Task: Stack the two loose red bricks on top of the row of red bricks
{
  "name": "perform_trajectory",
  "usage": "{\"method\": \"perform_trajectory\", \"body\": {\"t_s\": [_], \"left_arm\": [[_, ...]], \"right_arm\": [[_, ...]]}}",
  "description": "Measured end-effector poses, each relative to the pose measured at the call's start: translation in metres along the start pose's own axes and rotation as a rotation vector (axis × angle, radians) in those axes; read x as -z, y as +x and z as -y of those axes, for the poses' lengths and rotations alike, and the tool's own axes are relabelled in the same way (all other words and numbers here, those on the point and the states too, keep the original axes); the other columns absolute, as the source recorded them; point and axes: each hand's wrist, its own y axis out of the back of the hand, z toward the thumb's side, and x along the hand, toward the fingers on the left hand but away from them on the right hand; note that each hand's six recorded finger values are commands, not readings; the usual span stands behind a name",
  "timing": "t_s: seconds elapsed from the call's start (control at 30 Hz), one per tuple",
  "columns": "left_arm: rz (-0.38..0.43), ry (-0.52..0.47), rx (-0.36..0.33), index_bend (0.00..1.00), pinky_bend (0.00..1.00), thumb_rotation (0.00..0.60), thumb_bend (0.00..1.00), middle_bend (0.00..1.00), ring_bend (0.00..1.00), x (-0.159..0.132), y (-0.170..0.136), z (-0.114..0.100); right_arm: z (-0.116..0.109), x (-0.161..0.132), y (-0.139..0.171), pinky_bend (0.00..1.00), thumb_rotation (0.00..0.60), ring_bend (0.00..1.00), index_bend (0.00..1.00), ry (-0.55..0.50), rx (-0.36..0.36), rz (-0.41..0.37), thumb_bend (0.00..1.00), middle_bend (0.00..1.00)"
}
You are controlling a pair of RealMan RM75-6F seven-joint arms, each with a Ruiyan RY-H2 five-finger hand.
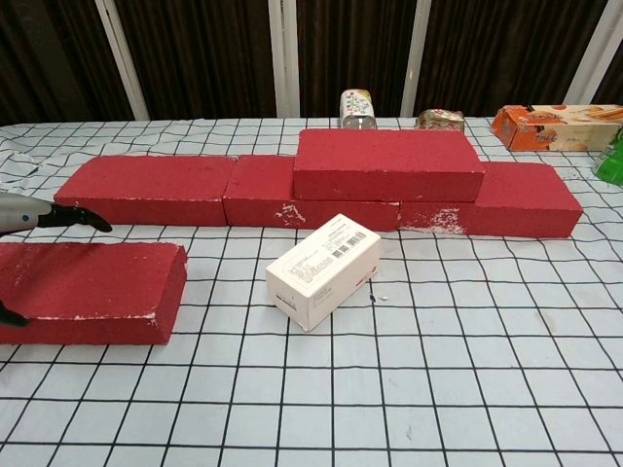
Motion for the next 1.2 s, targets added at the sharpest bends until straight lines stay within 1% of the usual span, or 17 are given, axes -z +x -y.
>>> {"method": "perform_trajectory", "body": {"t_s": [0.23,0.57,0.7,0.83,0.97,1.07,1.13,1.2], "left_arm": [[0.007,0.033,0.014,0.00,0.11,0.600,0.00,0.00,0.00,-0.002,0.003,0.003],[-0.020,0.062,0.027,0.00,0.13,0.600,0.00,0.00,0.00,-0.001,0.006,0.005],[-0.032,0.057,0.031,0.00,0.16,0.600,0.00,0.01,0.00,-0.001,0.008,0.006],[-0.036,0.073,0.030,0.00,0.21,0.600,0.00,0.09,0.06,-0.003,0.009,0.006],[-0.037,0.081,0.025,0.01,0.22,0.600,0.02,0.16,0.10,-0.005,0.011,0.006],[-0.038,0.088,0.025,0.07,0.23,0.600,0.06,0.21,0.13,-0.006,0.012,0.005],[-0.040,0.094,0.026,0.14,0.23,0.600,0.08,0.23,0.15,-0.007,0.012,0.003],[-0.041,0.104,0.019,0.17,0.24,0.600,0.10,0.25,0.16,-0.007,0.013,0.000]], "right_arm": [[-0.001,0.000,0.000,0.00,0.600,0.01,0.00,-0.009,0.002,0.001,0.15,0.03],[-0.002,0.003,-0.001,0.00,0.600,0.01,0.00,-0.015,0.012,0.010,0.15,0.03],[-0.003,0.003,-0.001,0.00,0.600,0.01,0.00,-0.015,0.014,0.008,0.15,0.03],[-0.003,0.002,-0.001,0.00,0.600,0.01,0.00,-0.015,0.016,0.007,0.15,0.03],[-0.003,0.002,-0.001,0.00,0.600,0.01,0.00,-0.016,0.017,0.007,0.15,0.03],[-0.003,0.003,-0.001,0.00,0.600,0.01,0.00,-0.017,0.020,0.009,0.15,0.03],[-0.003,0.003,-0.001,0.00,0.600,0.01,0.00,-0.019,0.022,0.010,0.15,0.03],[-0.003,0.003,-0.001,0.00,0.600,0.01,0.00,-0.020,0.022,0.011,0.15,0.03]]}}
